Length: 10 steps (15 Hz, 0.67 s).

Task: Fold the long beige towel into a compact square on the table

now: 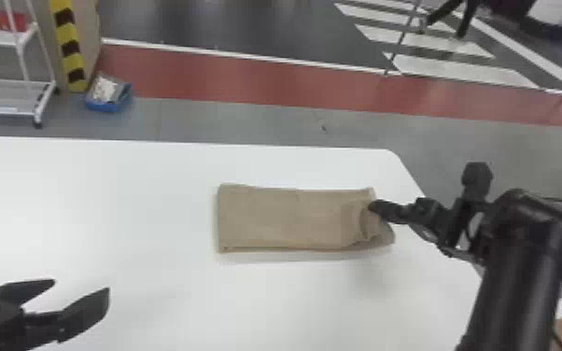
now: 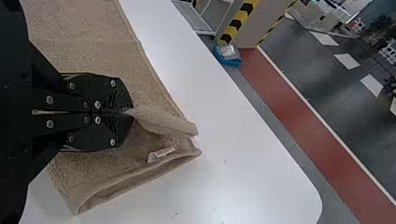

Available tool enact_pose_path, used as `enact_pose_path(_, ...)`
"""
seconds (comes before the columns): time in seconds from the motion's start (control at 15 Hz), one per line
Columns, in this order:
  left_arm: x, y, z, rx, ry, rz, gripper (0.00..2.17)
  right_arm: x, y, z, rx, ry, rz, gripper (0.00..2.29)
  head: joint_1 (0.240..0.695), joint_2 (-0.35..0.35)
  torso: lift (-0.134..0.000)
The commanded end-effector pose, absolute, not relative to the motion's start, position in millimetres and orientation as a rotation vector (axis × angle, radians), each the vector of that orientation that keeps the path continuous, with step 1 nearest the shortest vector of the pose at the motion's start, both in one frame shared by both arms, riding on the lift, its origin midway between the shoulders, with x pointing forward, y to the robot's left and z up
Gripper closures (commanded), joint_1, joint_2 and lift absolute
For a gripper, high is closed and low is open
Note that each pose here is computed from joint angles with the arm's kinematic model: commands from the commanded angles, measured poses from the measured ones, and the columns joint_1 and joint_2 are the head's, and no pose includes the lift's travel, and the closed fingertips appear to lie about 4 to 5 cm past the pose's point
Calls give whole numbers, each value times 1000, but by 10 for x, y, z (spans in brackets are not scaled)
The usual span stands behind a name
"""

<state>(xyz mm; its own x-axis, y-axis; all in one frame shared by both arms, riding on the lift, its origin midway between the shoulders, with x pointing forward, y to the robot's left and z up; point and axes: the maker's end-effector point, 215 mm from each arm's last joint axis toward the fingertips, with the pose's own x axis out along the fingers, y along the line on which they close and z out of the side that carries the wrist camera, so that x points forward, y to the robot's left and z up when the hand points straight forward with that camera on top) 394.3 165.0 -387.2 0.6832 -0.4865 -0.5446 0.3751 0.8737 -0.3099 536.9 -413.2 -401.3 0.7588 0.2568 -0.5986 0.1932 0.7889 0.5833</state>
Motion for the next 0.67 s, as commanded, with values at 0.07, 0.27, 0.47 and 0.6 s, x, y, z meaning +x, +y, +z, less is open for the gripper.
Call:
enact_pose_path(0.07, 3957, 1700, -3893, -176, 664, -474, 76, 5380, -3928, -4031, 659, 755, 71, 1197, 695, -288, -124)
enact_pose_path(0.27, 3977, 1721, -3918, -177, 666, -471, 76, 5177, -4338, -3781, 718, 725, 4, 1197, 695, -268, -124)
enact_pose_path(0.47, 4009, 1627, -3905, -175, 663, -490, 76, 5169, -4503, -4082, 716, 731, -35, 1197, 695, -302, -124)
enact_pose_path(0.6, 4010, 1637, -3919, -172, 666, -485, 76, 5212, -4463, -4183, 691, 746, -31, 1197, 695, -326, -124)
